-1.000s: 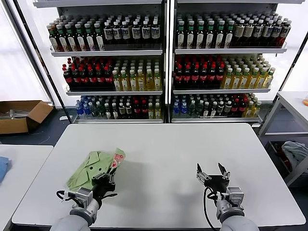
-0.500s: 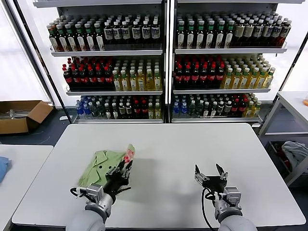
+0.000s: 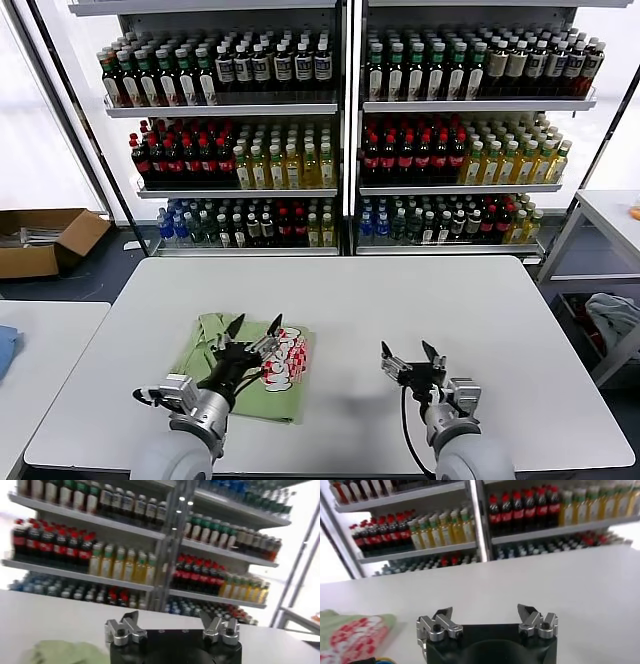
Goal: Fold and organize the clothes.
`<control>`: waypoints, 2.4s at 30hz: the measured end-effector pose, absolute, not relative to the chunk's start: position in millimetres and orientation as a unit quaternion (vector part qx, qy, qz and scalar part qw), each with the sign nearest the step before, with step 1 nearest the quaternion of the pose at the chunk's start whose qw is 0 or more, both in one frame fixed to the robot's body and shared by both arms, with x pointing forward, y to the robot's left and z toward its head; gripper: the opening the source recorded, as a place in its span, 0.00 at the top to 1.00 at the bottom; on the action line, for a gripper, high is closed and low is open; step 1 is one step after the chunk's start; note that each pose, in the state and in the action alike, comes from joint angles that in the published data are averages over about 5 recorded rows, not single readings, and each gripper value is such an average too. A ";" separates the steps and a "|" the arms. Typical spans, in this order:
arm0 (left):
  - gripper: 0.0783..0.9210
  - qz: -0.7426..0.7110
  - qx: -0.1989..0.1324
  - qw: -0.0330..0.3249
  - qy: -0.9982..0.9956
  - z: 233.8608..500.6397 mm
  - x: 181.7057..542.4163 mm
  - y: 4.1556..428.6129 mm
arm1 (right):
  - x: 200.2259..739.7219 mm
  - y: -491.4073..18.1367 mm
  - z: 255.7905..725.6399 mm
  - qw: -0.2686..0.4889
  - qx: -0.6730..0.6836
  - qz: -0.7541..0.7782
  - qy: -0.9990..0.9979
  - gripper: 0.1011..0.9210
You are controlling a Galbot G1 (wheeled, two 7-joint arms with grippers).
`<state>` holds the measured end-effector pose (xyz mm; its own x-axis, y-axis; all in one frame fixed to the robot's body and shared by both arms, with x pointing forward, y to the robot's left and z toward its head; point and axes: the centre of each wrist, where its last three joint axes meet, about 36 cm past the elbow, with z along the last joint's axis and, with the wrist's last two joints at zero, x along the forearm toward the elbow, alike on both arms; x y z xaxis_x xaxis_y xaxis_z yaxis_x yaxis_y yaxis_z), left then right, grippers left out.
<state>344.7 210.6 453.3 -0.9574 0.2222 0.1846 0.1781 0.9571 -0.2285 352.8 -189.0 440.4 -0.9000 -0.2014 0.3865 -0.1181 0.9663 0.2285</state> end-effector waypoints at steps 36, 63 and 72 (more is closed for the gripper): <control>0.12 0.022 0.066 0.115 -0.991 455.9 350.9 280.4 | 404.6 -63.2 419.0 0.321 0.200 -0.176 -0.909 0.27; 0.12 0.034 0.071 0.119 -0.990 455.7 346.8 274.2 | 406.3 -71.4 420.9 0.311 0.186 -0.149 -0.920 0.99; 0.12 0.040 0.066 0.119 -0.990 454.5 347.1 266.5 | 418.5 -111.3 417.5 0.300 0.154 -0.119 -0.934 0.99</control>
